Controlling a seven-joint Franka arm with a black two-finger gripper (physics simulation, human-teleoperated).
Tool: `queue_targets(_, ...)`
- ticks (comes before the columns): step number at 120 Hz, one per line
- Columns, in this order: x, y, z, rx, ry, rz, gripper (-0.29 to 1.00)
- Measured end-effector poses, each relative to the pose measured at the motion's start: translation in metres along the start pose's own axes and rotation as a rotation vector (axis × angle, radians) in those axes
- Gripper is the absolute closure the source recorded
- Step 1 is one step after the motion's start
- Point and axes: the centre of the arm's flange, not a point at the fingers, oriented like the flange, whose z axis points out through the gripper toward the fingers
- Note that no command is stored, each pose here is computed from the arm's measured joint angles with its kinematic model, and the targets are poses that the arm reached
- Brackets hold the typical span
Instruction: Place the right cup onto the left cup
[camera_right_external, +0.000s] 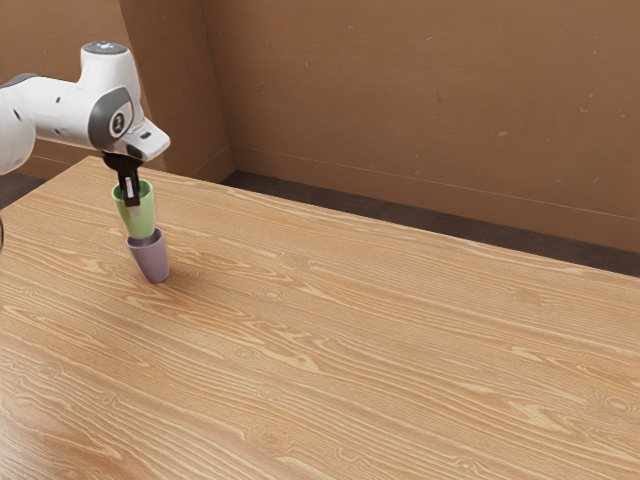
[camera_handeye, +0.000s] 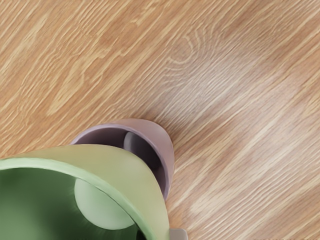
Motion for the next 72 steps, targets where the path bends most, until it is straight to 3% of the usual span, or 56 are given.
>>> queue_targets(72,0.004,-0.008,0.033,-0.018,-0.025,0.051,0.79)
